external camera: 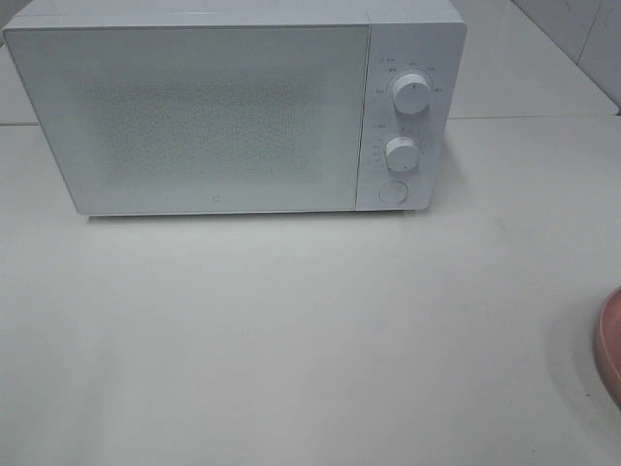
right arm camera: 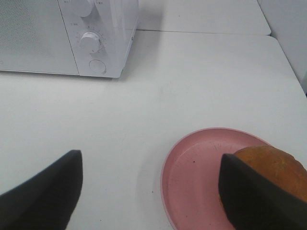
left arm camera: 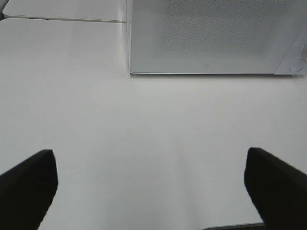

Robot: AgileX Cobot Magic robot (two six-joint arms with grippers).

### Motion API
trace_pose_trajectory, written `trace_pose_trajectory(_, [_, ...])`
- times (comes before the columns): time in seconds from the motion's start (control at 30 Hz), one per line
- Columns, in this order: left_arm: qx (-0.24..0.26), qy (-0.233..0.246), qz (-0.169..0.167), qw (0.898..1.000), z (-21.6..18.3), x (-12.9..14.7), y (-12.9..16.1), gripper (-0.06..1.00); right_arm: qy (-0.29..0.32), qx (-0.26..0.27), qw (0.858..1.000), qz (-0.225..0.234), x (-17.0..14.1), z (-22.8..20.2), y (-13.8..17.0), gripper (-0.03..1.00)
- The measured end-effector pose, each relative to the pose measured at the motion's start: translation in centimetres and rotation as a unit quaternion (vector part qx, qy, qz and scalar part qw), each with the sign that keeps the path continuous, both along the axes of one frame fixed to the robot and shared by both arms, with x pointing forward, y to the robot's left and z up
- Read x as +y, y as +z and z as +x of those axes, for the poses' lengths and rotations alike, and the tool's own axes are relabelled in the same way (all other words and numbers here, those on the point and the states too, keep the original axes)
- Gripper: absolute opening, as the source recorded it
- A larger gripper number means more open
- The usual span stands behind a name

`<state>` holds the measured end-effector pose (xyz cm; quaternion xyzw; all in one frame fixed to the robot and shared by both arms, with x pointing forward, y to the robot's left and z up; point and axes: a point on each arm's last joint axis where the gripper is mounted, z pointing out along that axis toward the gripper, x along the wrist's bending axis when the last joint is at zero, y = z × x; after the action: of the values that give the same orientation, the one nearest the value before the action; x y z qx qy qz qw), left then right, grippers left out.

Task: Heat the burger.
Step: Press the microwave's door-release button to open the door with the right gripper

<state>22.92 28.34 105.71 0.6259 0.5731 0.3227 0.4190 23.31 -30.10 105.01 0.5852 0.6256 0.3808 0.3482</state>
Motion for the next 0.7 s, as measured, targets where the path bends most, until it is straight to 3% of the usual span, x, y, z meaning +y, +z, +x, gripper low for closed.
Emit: trace_pose_trajectory(0.7, [0.0, 0.0, 0.0, 1.0, 0.0, 0.0, 0.0, 0.98, 0.0, 0.0, 1.0, 0.0, 0.0, 0.0, 0.0, 0.74])
